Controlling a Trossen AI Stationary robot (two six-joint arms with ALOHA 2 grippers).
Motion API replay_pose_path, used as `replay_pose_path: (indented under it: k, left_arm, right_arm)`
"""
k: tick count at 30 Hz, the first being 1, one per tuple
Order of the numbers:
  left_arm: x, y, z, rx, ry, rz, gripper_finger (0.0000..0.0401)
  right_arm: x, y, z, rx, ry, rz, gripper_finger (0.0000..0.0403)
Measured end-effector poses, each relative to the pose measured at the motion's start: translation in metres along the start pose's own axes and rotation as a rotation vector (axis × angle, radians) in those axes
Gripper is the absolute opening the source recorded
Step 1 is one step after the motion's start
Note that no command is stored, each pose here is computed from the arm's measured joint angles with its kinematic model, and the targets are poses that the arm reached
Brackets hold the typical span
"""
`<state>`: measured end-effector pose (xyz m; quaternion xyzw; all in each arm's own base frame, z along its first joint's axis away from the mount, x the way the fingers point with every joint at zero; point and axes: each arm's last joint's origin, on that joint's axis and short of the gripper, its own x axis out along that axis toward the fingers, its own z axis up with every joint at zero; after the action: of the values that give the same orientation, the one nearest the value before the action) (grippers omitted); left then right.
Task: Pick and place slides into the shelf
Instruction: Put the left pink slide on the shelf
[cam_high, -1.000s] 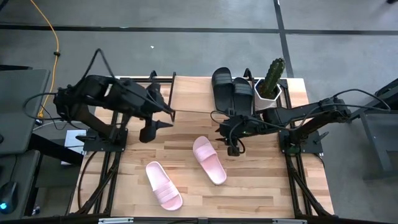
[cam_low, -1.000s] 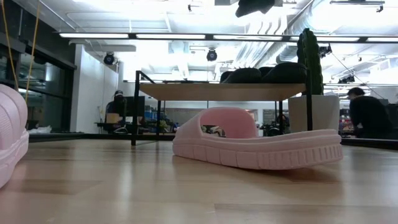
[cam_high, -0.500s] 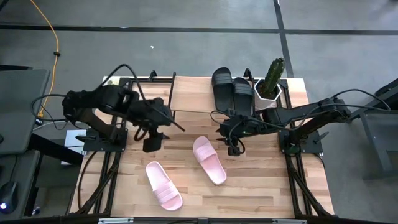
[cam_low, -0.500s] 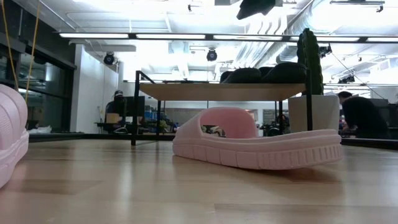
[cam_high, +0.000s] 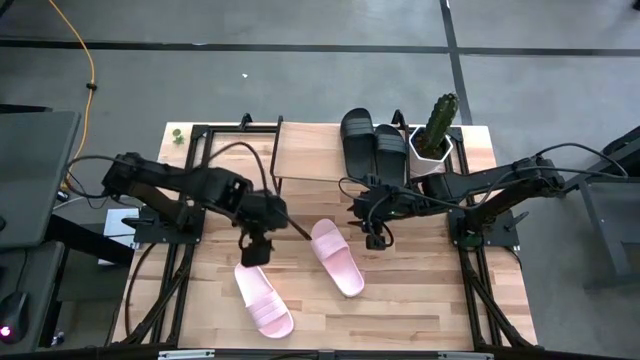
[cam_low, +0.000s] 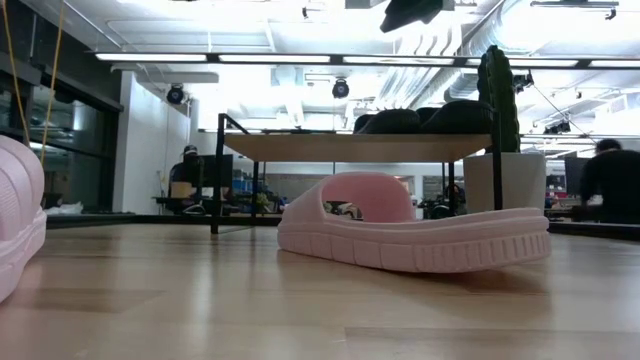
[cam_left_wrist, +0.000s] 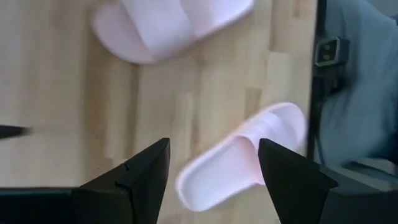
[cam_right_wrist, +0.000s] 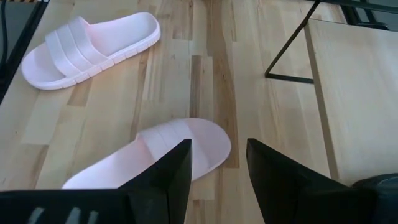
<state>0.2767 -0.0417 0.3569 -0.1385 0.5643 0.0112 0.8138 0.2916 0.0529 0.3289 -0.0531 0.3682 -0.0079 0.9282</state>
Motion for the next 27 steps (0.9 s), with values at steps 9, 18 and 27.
replay_pose_path:
  k: [9, 18, 27]
  left_arm:
    - [0.036, -0.003, -0.010, -0.035, 0.053, -0.053, 0.0234]
    - [0.061, -0.019, -0.023, -0.051, 0.069, -0.100, 0.0234]
    - [0.080, -0.037, -0.043, -0.064, 0.111, -0.111, 0.0234]
  right_arm:
    - [0.000, 0.000, -0.001, -0.002, 0.008, -0.006, 0.0145]
    - [0.000, -0.001, -0.005, -0.008, 0.054, -0.009, 0.0145]
    - [0.000, 0.001, -0.006, -0.009, 0.063, -0.005, 0.0145]
